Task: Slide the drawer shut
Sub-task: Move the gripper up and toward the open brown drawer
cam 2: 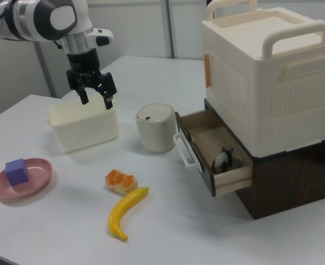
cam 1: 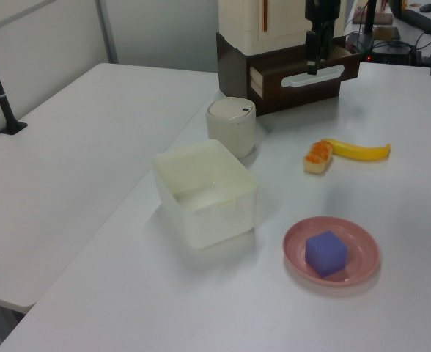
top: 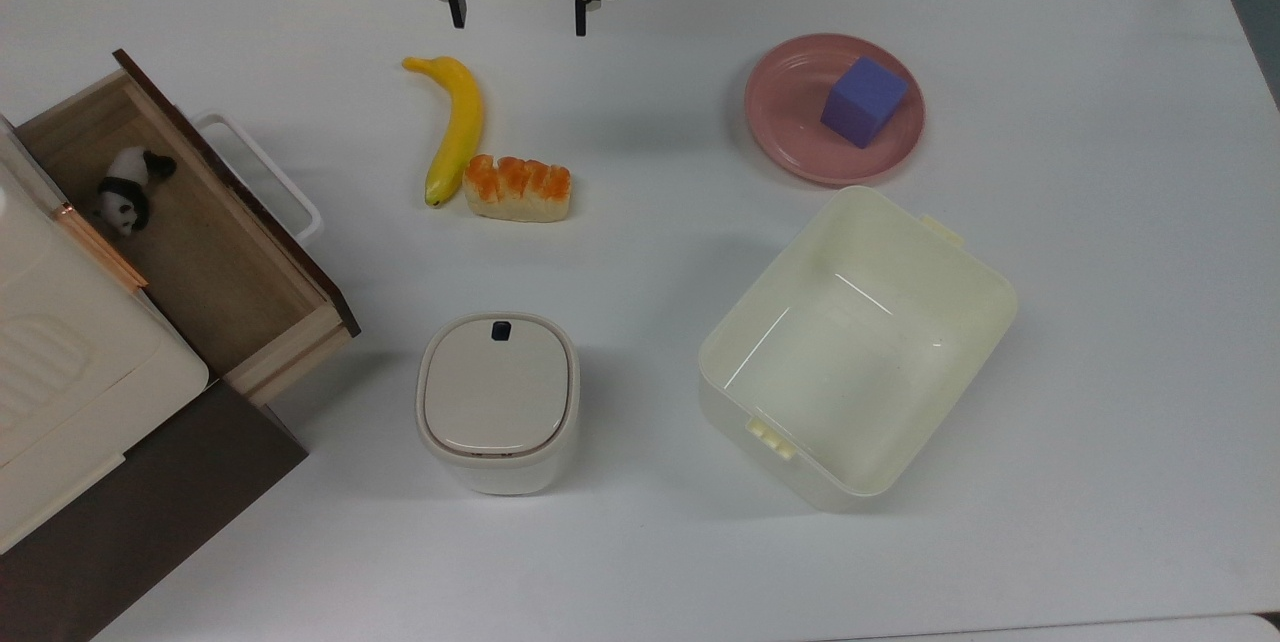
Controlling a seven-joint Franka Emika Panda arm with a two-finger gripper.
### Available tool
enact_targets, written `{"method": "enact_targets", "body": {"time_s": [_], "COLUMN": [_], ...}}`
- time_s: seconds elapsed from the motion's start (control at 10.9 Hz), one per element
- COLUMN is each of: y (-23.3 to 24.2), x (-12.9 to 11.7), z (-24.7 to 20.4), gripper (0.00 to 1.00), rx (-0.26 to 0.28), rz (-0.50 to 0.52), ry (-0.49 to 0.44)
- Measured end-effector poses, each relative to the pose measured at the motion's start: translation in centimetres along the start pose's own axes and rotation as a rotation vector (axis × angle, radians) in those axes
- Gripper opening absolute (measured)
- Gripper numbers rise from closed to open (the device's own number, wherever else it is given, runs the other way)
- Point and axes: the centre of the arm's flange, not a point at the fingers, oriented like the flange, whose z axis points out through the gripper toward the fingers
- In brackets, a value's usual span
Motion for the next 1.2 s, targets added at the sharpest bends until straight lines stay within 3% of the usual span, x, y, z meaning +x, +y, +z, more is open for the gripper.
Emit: {"method": "enact_targets", "body": {"time_s": [1.2], "y": [1.6], "x": [-0.1], "z": [-0.8], "gripper": [1.0], "rx": [-0.002], "rz": [-0.015], "ry": [0.014]}}
